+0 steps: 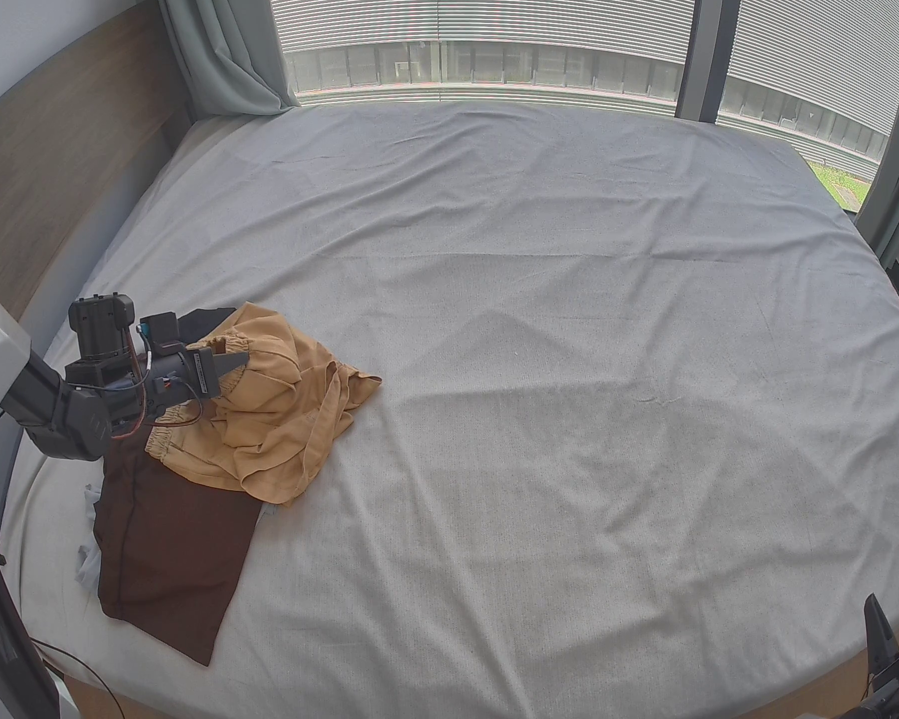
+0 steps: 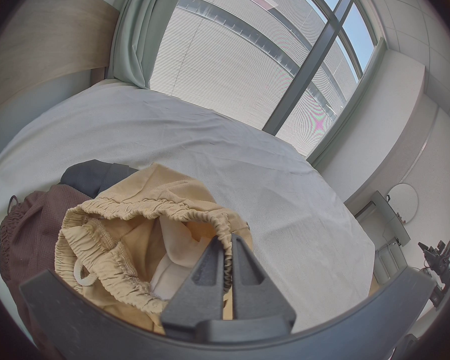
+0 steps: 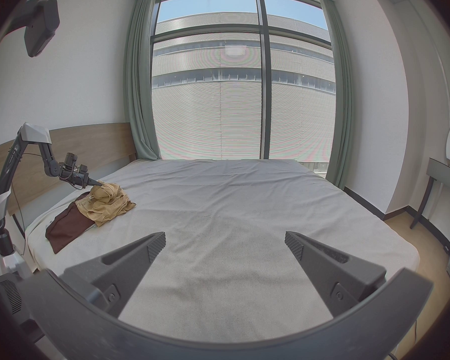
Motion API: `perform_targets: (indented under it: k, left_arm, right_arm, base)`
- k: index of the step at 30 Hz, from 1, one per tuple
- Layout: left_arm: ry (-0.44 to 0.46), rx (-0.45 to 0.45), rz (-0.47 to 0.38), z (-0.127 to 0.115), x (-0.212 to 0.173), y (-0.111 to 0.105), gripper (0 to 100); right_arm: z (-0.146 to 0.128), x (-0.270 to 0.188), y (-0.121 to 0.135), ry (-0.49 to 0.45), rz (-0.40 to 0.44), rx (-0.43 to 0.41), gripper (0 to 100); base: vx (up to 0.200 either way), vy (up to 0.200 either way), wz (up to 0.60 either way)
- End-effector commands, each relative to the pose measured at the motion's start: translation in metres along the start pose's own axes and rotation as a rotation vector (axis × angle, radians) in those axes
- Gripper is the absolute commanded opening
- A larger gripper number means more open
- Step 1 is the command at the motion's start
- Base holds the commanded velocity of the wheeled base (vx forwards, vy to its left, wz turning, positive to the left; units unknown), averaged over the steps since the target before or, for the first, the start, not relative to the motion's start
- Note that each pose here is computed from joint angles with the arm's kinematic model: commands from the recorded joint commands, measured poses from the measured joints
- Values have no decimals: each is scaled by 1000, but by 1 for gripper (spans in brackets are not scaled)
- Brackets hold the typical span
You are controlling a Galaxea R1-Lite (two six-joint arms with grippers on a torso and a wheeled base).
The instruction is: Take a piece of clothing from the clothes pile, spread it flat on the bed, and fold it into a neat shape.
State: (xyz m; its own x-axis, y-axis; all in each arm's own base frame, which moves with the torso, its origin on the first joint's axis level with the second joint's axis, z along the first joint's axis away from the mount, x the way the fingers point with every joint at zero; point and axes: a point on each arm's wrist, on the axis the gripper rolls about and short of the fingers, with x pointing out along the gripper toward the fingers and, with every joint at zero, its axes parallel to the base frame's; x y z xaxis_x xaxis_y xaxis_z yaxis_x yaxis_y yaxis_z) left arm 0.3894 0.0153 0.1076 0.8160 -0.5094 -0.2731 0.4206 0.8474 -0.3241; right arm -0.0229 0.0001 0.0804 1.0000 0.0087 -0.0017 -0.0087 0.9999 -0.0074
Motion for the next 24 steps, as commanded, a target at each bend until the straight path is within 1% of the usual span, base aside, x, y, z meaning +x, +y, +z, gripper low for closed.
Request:
perform_targets:
  k: [1, 7, 14, 16, 24]
  left_arm:
    - [0, -4, 1, 0, -1, 1, 0]
    - [8, -22, -2, -2, -12, -4, 0]
    - [7, -79, 21, -3, -32, -6, 0]
    - [10, -108, 7, -4, -41, -8, 0]
    - [26, -140, -4, -10, -53, -17, 0]
  right_arm:
    - [-4, 0, 0, -2, 0, 0, 100]
    - [-4, 0, 0, -2, -1, 1, 100]
    - [-4, 0, 0, -2, -1, 1, 100]
    - [-4, 0, 0, -2, -1, 1, 100]
    - [-4, 0, 0, -2, -1, 0, 100]
  base:
    - [0, 0, 0]
    - [0, 0, 0]
    - [0, 0, 0]
    - [0, 0, 0]
    - [0, 0, 0]
